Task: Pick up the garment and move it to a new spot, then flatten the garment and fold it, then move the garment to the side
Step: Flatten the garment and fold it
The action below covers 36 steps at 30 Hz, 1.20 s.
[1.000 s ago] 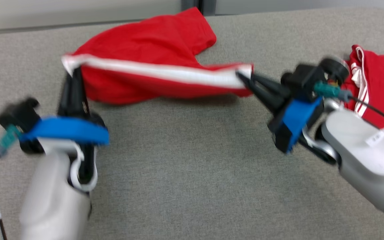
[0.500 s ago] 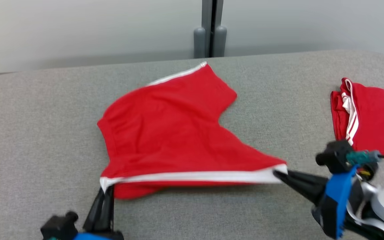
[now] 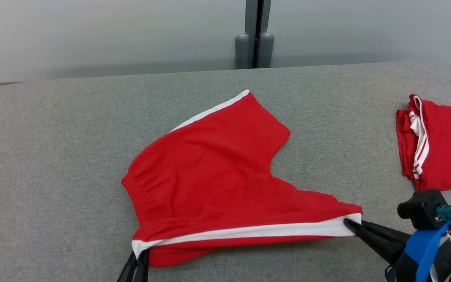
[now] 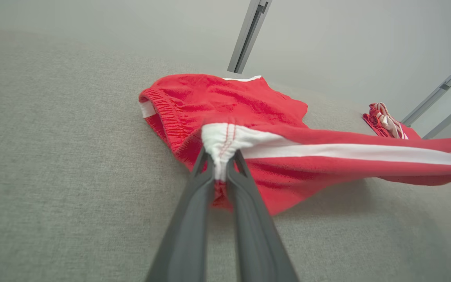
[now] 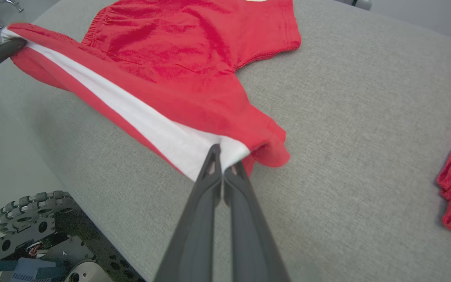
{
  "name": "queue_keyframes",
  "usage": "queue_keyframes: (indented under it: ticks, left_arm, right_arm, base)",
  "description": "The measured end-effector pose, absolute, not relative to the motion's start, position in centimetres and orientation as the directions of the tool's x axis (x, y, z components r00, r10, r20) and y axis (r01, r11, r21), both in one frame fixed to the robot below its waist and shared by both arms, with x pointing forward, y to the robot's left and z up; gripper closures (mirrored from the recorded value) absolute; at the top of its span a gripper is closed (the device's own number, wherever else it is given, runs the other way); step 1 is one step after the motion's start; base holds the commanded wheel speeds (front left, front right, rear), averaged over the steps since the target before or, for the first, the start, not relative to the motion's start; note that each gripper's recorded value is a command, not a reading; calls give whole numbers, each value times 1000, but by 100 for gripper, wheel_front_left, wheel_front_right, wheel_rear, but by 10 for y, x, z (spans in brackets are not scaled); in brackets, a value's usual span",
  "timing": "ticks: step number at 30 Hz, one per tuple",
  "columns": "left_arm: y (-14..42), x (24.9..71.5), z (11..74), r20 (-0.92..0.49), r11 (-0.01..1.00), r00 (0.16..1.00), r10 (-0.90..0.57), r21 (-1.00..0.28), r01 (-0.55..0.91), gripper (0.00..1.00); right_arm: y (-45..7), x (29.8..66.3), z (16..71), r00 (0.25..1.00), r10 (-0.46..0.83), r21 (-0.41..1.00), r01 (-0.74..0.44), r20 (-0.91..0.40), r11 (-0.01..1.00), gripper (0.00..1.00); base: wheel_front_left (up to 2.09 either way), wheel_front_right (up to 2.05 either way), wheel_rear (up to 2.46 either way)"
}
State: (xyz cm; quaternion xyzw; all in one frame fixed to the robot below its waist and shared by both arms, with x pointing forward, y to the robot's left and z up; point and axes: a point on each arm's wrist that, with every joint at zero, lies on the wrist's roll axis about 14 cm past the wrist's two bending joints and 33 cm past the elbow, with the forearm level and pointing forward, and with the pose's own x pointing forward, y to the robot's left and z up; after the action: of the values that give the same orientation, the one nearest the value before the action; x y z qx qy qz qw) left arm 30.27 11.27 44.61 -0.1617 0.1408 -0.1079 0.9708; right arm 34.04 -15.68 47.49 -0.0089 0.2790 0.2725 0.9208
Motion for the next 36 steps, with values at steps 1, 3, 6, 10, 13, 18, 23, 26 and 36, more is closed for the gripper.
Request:
queue_keyframes:
  ticks: [1, 3, 6, 10, 13, 18, 23, 26, 36]
  left_arm:
    - [113, 303, 446, -238, 924, 937, -255, -344, 164, 100]
    - [115, 320, 453, -213, 924, 945, -247, -346, 163, 100]
    - [116, 333, 457, -197, 925, 949, -246, -339, 170, 100]
    - [115, 368, 462, -165, 923, 957, -239, -343, 171, 100]
    - [113, 385, 456, -181, 929, 954, -238, -328, 170, 100]
    - [126, 413, 443, -216, 947, 961, -172, -306, 101, 100]
    - [142, 432, 418, -283, 954, 953, -103, -299, 14, 100]
    - [149, 442, 410, -298, 959, 951, -81, -284, -7, 100]
    - [166, 453, 380, -368, 955, 929, -35, -286, -78, 99]
  right_arm:
    - [-157, 340, 475, 696, 497, 136, -507, -519, 851, 100]
    - [-146, 355, 481, 705, 500, 105, -525, -503, 845, 100]
    - [-139, 374, 490, 717, 511, 74, -546, -475, 835, 100]
    - [-122, 430, 503, 735, 527, 18, -575, -426, 818, 100]
    - [-114, 466, 504, 746, 523, -5, -576, -413, 817, 100]
    - [-93, 519, 499, 743, 531, -16, -587, -408, 809, 100]
    - [-71, 556, 479, 716, 545, -10, -609, -436, 793, 100]
    - [-59, 575, 468, 702, 553, -4, -620, -449, 785, 100]
    - [-27, 603, 423, 657, 572, 41, -639, -492, 769, 30]
  base:
    - [0, 0, 0]
    - [0, 0, 0]
    - [0, 0, 0]
    - [0, 0, 0]
    - [0, 0, 0]
    - [0, 0, 0]
    - [0, 0, 0]
    - [0, 0, 0]
    - [0, 0, 0]
